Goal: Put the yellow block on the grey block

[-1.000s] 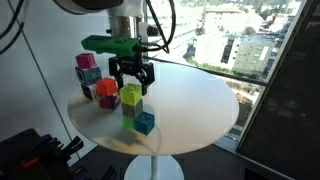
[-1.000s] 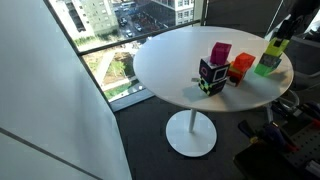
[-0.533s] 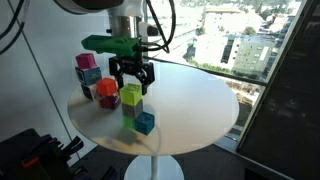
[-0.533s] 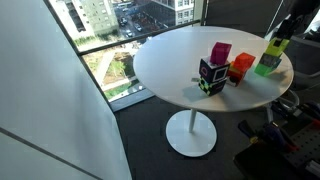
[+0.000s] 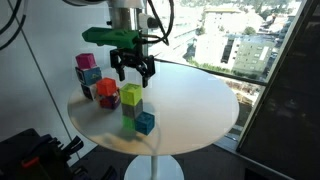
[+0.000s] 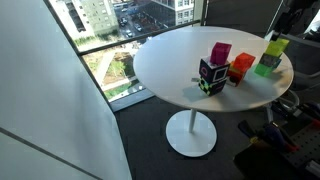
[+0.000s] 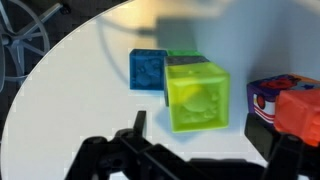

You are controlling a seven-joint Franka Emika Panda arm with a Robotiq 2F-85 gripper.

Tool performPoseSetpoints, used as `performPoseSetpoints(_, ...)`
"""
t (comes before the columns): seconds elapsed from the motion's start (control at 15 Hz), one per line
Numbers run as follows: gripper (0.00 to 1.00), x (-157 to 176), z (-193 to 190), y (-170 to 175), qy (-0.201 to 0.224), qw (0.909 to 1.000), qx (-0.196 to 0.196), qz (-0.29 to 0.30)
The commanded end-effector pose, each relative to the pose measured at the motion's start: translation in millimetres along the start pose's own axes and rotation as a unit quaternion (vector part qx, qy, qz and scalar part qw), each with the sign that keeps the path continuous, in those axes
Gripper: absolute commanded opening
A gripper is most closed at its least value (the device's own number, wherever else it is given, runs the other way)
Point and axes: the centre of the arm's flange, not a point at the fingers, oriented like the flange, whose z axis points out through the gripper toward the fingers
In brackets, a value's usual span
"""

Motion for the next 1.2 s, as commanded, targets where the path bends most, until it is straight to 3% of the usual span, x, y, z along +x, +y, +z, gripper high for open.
performPoseSetpoints(0.0,1.0,2.7,-26.1,-3.3,0.005,0.9999,0.013,-0.001)
performPoseSetpoints(0.67,1.0,-12.1,-87.8,-12.6,-0.039,0.9991,-0.014,0.01)
performPoseSetpoints(1.13,1.0,-27.3,-120.1,-17.3,-0.031,0.9961,-0.043,0.07)
